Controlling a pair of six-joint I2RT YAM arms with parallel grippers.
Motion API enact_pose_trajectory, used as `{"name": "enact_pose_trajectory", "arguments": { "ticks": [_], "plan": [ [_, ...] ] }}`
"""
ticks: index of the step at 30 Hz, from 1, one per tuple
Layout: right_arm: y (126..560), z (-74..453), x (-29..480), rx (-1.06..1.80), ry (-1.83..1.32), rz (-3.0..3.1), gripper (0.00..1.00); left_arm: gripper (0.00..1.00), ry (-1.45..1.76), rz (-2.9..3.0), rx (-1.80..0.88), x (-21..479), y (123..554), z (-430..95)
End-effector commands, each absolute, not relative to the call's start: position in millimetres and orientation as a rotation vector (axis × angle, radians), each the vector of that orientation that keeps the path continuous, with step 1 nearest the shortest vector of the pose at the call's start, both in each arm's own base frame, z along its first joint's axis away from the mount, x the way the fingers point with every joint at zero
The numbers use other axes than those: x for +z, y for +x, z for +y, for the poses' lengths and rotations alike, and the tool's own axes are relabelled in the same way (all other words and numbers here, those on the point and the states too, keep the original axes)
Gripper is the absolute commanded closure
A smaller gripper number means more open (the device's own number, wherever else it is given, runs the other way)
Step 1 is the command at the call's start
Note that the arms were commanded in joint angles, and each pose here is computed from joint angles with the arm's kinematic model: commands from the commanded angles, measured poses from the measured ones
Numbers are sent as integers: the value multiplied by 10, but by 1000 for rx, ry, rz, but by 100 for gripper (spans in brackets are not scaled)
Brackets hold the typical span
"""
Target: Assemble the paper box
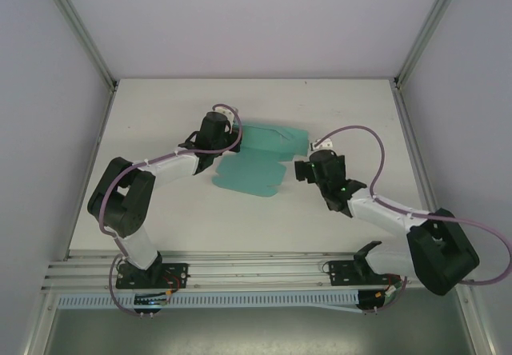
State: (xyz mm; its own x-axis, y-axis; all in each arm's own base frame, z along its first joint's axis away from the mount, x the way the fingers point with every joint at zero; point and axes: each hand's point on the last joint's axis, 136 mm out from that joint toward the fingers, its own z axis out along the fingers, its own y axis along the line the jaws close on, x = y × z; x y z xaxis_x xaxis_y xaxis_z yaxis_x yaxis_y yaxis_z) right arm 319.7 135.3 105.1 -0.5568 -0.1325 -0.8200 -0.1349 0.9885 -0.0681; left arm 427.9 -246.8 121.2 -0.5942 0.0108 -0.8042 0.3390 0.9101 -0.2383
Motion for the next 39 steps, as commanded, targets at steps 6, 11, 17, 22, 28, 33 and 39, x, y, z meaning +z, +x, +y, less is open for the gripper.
{"name": "enact_pose_trajectory", "arguments": {
  "ticks": [6, 11, 17, 22, 28, 33, 39],
  "plan": [
    [3598, 1595, 1352, 37, -190, 2065, 1, 100, 306, 2137, -483, 1290, 4272, -2551],
    [3725, 1743, 1447, 67, -244, 2041, 1, 100, 317, 2142, -476, 1254, 4255, -2543],
    [3825, 2021, 1381, 167, -307, 2031, 1, 100, 310, 2136, -514, 1290, 4236, -2577],
    [3887, 2234, 1290, 171, -325, 1991, 1, 100, 264, 2154, -555, 1321, 4239, -2603],
    [3974, 2370, 1224, 65, -293, 1932, 1, 100, 240, 2159, -622, 1358, 4220, -2667],
    [4040, 2331, 1219, -222, -275, 1892, 1, 100, 224, 2168, -631, 1346, 4212, -2665],
    [3984, 2222, 1337, -248, -222, 1866, 1, 100, 202, 2178, -597, 1319, 4228, -2615]
  ]
}}
